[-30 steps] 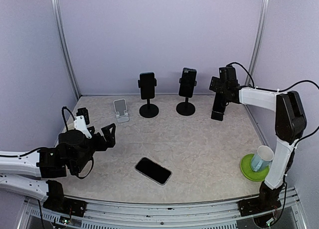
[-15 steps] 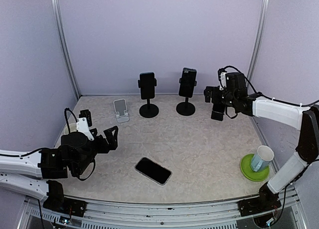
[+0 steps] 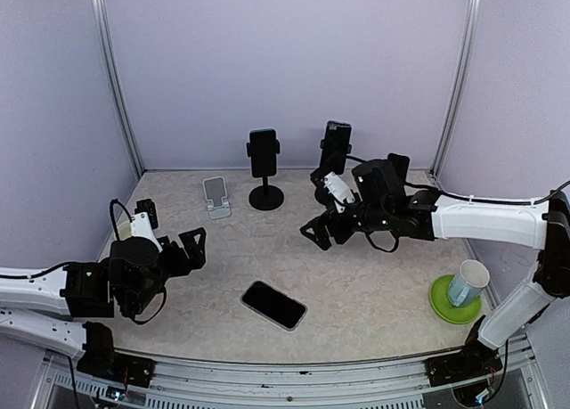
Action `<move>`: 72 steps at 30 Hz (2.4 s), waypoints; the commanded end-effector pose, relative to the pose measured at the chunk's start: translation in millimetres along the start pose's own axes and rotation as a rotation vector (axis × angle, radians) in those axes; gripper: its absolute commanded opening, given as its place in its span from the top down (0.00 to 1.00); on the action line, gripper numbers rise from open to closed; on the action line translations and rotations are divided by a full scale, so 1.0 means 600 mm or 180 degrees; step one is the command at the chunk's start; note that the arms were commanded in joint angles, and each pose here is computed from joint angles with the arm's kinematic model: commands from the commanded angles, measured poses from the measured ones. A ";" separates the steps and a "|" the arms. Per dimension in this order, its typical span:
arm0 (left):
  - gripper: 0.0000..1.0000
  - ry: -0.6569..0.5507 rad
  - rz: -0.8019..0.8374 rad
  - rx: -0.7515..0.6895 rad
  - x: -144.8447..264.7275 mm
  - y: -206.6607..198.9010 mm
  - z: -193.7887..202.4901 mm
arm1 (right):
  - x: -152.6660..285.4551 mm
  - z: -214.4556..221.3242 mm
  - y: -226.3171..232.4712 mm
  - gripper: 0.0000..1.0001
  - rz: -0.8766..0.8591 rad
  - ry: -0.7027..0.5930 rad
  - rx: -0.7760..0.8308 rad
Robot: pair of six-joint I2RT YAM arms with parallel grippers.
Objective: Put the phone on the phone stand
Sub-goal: Adjust the phone at the center of the board.
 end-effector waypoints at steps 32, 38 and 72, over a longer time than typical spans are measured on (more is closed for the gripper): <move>0.01 0.0107 -0.0344 0.0632 0.023 0.025 -0.021 | -0.084 0.220 0.257 0.00 -0.0888 0.2071 0.0832; 0.01 0.0167 -0.0359 0.0704 0.023 0.028 -0.016 | -0.093 0.234 0.279 0.00 -0.0934 0.2156 0.0909; 0.01 0.0310 0.0004 0.1411 0.038 0.018 -0.029 | -0.068 0.128 0.184 0.21 -0.0115 0.1102 0.0670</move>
Point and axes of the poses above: each gripper's point midway between its finger pads, its own x axis back along the fingers, its own y axis along the line the jaws close on, z = x × y, the point moved 7 cm from there along x, back along the fingers, and after that the axes turned 2 degrees about x, right-handed, at the moved point
